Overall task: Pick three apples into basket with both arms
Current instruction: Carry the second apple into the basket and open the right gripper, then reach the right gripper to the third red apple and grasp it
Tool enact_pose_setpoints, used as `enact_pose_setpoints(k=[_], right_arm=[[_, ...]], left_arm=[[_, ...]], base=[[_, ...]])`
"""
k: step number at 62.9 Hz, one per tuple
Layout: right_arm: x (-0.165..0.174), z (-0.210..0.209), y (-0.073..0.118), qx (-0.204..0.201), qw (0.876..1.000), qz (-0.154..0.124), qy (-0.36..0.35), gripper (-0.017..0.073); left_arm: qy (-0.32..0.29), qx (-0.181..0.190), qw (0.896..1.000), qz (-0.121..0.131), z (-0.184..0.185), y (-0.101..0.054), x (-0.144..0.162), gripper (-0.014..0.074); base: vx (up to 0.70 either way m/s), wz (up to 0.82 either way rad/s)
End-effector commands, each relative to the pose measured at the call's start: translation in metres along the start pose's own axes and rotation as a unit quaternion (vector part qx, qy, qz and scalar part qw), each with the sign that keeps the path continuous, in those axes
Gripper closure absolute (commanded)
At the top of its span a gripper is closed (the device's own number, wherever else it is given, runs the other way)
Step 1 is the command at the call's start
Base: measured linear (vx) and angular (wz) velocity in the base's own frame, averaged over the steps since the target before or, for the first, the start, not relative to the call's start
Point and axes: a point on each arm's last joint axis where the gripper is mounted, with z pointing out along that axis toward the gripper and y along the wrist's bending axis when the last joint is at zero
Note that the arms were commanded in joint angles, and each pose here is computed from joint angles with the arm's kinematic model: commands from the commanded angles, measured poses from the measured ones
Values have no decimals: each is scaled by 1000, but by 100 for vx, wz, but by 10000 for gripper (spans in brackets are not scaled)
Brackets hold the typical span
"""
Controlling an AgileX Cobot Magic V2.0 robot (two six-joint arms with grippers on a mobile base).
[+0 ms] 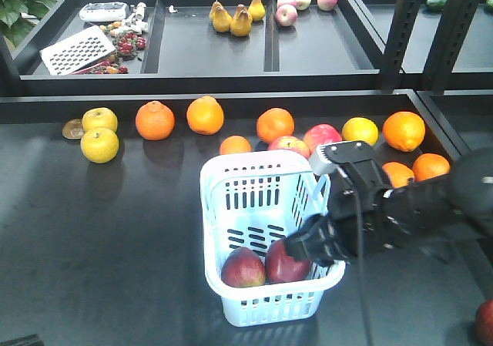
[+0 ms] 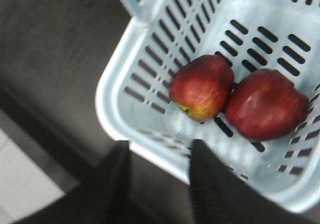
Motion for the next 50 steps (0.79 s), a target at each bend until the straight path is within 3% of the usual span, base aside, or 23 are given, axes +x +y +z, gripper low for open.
enact_pose_setpoints(k=[1, 8, 11, 18, 23, 29, 36, 42, 50], right_arm=[[-5, -32, 12, 14, 999, -26, -21, 549], [5, -56, 11, 81, 997, -21, -1, 569], [11, -65, 7, 124, 992, 2, 16, 568], [23, -85, -10, 251, 966, 28, 55, 568], [28, -96, -18, 316, 945, 42, 67, 568], [29, -100, -28, 340, 936, 65, 68, 559], [32, -107, -53, 357, 924, 116, 66, 510], [39, -114, -76, 359, 917, 156, 73, 409], [55, -123, -114, 346, 904, 235, 84, 197]], left_arm=[[-34, -5, 999, -12, -2, 0, -11, 600], [-34, -5, 999, -12, -2, 0, -11, 600], [-34, -5, 999, -12, -2, 0, -11, 600], [-34, -5, 999, -12, -2, 0, -11, 600], [-34, -5, 999, -12, -2, 0, -11, 600], [-36, -6, 999, -12, -2, 0, -12, 600], [-36, -6, 999, -12, -2, 1, -12, 600], [-36, -6, 999, -12, -2, 0, -12, 600], [-36, -6, 999, -12, -2, 0, -12, 600]], base=[[0, 0], [0, 0], [0, 0], [0, 0], [0, 0], [0, 0], [0, 0], [0, 0], [0, 0]])
